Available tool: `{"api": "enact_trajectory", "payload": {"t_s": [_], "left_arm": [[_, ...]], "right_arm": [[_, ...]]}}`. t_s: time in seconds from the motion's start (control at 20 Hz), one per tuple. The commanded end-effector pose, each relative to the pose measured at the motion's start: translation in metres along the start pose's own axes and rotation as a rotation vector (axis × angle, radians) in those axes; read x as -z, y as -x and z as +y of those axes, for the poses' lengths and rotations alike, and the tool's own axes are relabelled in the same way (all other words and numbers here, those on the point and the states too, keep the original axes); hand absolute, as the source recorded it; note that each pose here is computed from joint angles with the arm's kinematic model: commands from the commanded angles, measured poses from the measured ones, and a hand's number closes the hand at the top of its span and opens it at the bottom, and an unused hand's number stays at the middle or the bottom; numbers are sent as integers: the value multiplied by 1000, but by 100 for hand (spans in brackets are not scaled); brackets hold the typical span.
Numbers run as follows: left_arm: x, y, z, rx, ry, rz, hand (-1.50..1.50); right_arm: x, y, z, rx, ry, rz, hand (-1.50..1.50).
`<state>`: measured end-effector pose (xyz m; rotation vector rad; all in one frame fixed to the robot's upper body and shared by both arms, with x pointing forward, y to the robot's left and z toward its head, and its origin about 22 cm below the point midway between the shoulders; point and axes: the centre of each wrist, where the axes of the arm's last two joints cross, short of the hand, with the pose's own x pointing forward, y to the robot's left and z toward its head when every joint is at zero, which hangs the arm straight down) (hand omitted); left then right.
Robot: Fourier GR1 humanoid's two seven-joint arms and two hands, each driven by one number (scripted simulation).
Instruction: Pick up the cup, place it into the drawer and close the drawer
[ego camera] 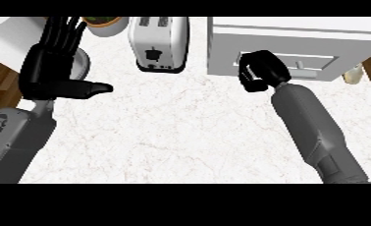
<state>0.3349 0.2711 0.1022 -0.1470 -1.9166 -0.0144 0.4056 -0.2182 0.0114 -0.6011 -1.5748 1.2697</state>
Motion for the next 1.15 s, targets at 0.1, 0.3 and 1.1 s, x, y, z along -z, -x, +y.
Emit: {"api": "enact_trajectory", "payload": {"t_s": [0.1,0.3,1.1], "left_arm": [[-12,8,15,-20,17,8,-150],[-5,6,7,-44,52,-8,-150],[-7,14,-4,-72,92,17,-150]], "right_arm": [[10,21,-28,51,-12,95,150],[9,27,-31,78,-16,102,150],[-4,53,-71,171,72,102,150]]}}
